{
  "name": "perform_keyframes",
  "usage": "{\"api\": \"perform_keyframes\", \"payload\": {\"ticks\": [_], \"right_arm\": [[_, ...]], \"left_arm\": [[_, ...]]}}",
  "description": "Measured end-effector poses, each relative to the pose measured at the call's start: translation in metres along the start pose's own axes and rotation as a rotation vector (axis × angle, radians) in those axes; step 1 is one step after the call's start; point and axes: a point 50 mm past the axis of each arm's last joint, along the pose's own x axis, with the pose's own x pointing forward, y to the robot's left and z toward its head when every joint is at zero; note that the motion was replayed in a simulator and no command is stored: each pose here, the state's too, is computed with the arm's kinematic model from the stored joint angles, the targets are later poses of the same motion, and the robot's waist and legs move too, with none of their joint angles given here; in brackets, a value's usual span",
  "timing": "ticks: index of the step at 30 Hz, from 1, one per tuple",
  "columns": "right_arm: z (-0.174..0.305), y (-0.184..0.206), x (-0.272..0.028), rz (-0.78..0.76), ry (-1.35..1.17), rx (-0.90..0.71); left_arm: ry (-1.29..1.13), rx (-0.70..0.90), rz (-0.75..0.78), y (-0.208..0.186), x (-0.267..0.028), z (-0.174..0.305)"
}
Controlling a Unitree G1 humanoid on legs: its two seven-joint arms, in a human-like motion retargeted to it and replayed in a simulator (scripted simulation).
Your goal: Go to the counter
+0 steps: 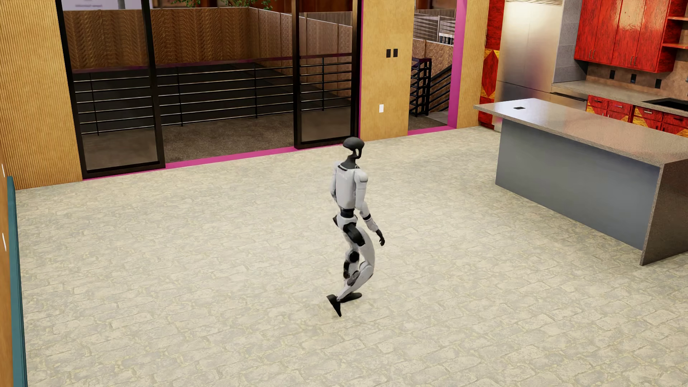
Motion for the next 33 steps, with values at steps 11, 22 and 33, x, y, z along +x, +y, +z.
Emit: {"api": "perform_keyframes", "payload": {"ticks": [11, 22, 33], "right_arm": [[-0.043, 0.042, -0.032, 0.038, 0.205, 0.125], [0.021, 0.008, 0.004, -0.042, 0.039, 0.156], [0.092, -0.050, 0.021, -0.181, -0.251, 0.095]], "left_arm": [[-0.274, 0.146, 0.102, 0.044, 0.017, 0.075], [-0.057, 0.275, -0.161, 0.005, -0.004, -0.015], [0.045, 0.099, -0.093, 0.007, -0.005, -0.023]]}}
